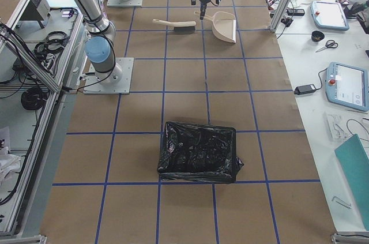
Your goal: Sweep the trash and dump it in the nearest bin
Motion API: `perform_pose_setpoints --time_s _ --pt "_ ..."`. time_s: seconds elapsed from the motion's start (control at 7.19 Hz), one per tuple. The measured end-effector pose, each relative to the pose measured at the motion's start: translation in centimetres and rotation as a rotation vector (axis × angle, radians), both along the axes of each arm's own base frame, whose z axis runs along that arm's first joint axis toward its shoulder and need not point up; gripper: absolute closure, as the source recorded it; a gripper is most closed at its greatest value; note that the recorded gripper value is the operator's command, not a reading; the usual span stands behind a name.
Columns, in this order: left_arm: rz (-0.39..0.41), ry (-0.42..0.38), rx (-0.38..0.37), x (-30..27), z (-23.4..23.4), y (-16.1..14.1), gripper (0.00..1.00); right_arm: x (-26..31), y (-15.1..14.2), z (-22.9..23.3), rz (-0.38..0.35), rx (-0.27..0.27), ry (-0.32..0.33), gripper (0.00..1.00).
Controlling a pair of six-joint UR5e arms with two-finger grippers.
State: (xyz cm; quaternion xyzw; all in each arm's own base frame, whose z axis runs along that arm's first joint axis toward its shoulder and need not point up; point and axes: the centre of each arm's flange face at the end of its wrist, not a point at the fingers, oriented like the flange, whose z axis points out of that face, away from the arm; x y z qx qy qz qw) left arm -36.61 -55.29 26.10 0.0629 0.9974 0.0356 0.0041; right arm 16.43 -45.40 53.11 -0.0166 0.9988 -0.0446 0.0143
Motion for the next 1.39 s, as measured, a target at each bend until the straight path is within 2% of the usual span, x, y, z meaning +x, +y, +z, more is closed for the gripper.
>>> perform_pose_setpoints --time_s 0.14,0.83,1.11,1.39 --pt "-0.003 0.001 0.0 -0.1 0.0 0.1 0.01 0.0 0.0 0.0 0.0 0.0 0.0 0.0" --pt "-0.017 0.034 -0.026 -0.2 3.1 0.7 0.0 0.0 0.0 0.0 0.0 0.001 0.0 0.0" --pt "0.067 0.048 -0.06 4.8 5.5 -2.0 0.0 0.0 0.0 0.0 -0.001 0.001 0.0 0.0" --pt "0.192 0.054 -0.112 14.3 9.5 -5.3 0.0 0.1 0.0 0.0 0.001 0.001 -0.009 0.0"
